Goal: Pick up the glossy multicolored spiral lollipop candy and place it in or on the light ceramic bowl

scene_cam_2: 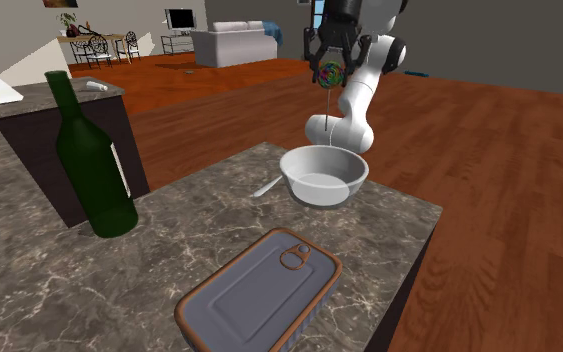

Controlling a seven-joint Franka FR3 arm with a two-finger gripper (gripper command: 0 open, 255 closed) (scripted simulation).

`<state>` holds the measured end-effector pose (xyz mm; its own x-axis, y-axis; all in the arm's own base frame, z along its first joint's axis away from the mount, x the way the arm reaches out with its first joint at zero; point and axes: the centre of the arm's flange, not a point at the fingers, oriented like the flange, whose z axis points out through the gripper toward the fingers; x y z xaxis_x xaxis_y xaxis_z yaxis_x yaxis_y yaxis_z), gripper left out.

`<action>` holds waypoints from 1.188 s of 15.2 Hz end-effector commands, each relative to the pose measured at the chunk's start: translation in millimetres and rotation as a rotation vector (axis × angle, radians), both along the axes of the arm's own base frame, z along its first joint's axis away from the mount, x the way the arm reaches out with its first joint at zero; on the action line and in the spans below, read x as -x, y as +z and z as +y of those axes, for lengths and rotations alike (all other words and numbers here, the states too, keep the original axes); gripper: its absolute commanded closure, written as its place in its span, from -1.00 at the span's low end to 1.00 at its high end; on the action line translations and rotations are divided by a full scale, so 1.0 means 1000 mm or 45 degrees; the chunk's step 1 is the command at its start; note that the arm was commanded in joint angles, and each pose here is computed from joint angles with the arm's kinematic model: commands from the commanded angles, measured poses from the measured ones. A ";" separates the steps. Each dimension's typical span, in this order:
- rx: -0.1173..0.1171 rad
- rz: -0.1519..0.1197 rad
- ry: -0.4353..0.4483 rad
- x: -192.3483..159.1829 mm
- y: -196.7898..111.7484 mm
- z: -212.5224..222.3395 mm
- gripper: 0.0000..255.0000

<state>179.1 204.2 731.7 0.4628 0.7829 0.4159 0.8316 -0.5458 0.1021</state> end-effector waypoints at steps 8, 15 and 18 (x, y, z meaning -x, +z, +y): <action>0.000 0.000 0.000 0.001 -0.048 0.001 1.00; 0.000 0.000 0.000 0.001 -0.085 0.001 1.00; 0.000 0.000 0.000 0.001 -0.090 0.001 1.00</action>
<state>178.2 204.7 643.5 0.4632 0.7827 0.4157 0.8315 -0.5461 0.1018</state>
